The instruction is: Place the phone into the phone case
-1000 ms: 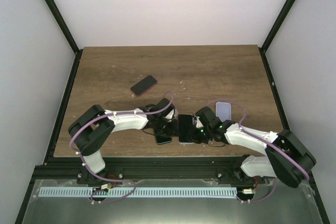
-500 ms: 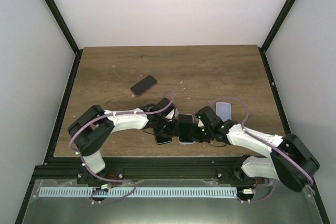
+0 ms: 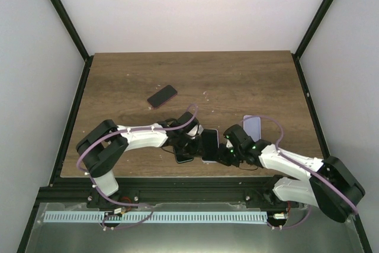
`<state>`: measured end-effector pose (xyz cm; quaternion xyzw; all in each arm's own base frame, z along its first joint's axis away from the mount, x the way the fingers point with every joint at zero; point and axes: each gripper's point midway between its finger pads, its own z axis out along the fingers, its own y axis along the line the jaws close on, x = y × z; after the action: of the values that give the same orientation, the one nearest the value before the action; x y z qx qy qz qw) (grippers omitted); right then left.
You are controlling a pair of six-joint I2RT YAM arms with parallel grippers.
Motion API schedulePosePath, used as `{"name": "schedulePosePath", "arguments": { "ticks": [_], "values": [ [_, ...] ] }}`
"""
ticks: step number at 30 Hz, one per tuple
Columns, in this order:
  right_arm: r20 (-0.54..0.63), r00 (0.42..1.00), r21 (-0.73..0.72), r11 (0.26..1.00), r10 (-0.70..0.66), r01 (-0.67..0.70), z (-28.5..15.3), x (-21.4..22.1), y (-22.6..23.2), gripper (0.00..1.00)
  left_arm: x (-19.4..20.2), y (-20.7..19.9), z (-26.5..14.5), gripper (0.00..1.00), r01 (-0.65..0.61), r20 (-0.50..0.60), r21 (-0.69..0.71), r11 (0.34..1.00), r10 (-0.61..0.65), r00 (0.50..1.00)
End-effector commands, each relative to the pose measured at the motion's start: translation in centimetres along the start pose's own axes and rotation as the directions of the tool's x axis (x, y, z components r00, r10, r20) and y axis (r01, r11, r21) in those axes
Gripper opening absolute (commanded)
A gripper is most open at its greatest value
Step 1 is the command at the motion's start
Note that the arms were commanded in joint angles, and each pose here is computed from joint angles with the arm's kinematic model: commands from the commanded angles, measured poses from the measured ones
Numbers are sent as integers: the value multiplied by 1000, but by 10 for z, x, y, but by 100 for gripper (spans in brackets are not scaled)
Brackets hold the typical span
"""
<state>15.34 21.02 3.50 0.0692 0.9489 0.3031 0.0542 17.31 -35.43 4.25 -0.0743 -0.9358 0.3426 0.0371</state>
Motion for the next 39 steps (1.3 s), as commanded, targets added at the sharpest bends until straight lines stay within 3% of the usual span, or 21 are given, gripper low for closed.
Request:
{"name": "schedulePosePath", "arguments": {
  "ticks": [1,7,12,17,23,29,32,39],
  "values": [
    [-4,1000,83,996,24,-24,16,5,-26,1,17,-12,1,17,3,-59,22,1000,-2,998],
    [32,999,116,992,37,-40,18,2,-38,1,34,-9,16,17,-6,-104,5,1000,6,995],
    [35,998,143,988,56,-60,17,8,-51,1,22,-4,23,12,-28,-65,-31,999,26,998],
    [92,996,118,993,-3,-8,0,-10,-26,1,10,3,24,11,-34,-32,-76,997,31,999],
    [209,971,138,987,-113,85,-32,-44,1,26,-12,-28,-20,19,-72,93,10,997,71,993],
    [226,965,65,991,-131,119,-36,-62,3,45,-31,-17,-42,22,-39,160,24,999,35,987],
    [241,960,15,990,-142,143,-35,-65,9,50,-38,-14,-42,22,-56,161,1,998,55,985],
    [192,974,-121,981,-125,149,-13,-66,14,51,-50,-8,-28,17,-78,132,-50,996,84,988]
  ]
}}
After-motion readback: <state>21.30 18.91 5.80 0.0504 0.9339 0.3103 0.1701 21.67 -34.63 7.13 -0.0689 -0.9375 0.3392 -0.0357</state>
